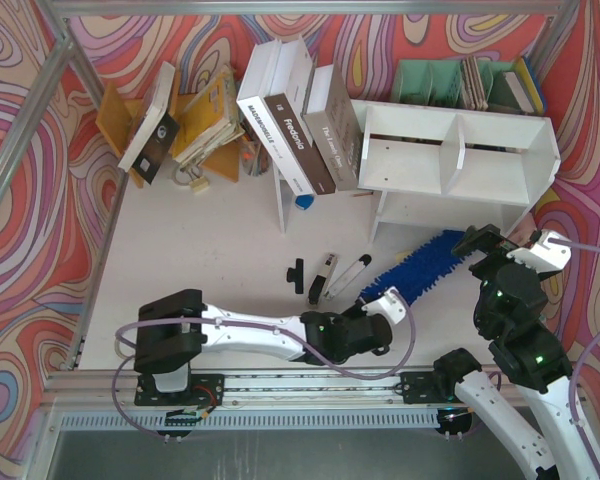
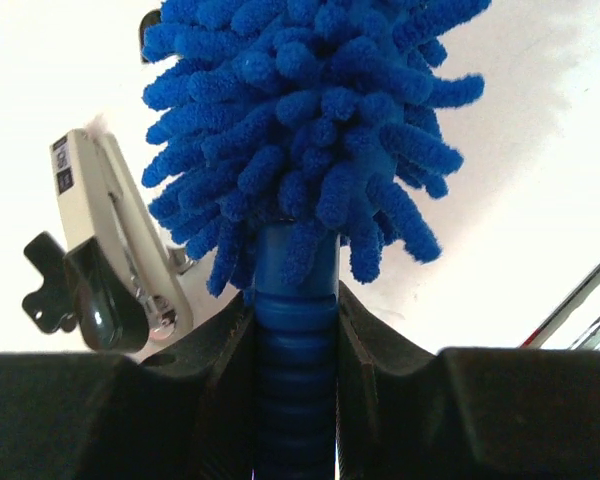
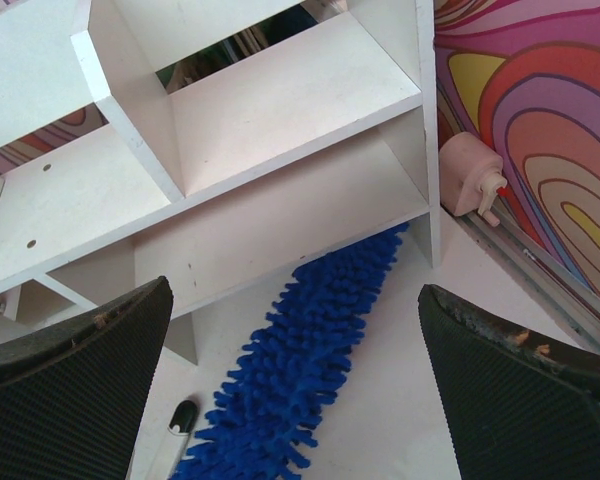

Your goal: Dust the bookshelf with a duster

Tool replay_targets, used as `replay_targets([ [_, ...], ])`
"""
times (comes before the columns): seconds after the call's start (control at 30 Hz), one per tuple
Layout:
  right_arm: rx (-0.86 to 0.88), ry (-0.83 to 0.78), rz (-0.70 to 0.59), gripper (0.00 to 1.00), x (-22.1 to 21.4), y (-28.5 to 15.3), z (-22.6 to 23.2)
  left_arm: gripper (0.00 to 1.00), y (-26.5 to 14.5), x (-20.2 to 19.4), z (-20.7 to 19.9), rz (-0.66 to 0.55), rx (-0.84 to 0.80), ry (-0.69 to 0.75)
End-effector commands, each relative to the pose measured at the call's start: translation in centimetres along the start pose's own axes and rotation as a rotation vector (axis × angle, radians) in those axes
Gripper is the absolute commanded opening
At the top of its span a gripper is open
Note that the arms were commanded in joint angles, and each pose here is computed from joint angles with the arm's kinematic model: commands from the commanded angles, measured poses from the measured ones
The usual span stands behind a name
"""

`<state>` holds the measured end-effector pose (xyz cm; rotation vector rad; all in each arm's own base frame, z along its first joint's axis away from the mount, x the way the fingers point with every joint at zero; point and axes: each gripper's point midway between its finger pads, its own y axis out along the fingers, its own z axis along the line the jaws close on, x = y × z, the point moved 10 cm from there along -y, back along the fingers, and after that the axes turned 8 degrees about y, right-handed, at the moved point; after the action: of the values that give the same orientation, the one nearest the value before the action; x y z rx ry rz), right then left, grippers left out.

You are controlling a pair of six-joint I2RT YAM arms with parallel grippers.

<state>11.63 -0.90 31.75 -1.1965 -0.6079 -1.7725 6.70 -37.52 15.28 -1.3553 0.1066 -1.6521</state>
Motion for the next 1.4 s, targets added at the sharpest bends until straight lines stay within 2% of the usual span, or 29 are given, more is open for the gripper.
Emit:
replay_targets([
  [0.0, 0.008, 0.004, -0.012, 0.99, 0.0, 0.1, 0.1, 0.0, -2.1, 0.3, 2.4, -0.078, 0.1, -0.112],
  [0.4, 0.005, 0.005, -0.012, 0.99, 0.0, 0.1, 0.1, 0.0, -4.6, -3.6, 5.1, -0.024, 0.194, -0.163],
  [1.0, 0.003, 0.007, -0.019, 0.99, 0.1, 0.0, -0.1, 0.0, 0.3, 3.6, 1.1, -0.11, 0.014, -0.08],
  [1.17, 0.002, 0.009, -0.021, 0.99, 0.1, 0.0, -0.1, 0.0, -0.2, 3.0, 1.2, -0.099, 0.007, -0.081],
  [1.37, 0.002, 0.006, -0.019, 0.99, 0.1, 0.1, 0.0, 0.0, -2.0, 0.3, 2.6, -0.058, 0.08, -0.136],
])
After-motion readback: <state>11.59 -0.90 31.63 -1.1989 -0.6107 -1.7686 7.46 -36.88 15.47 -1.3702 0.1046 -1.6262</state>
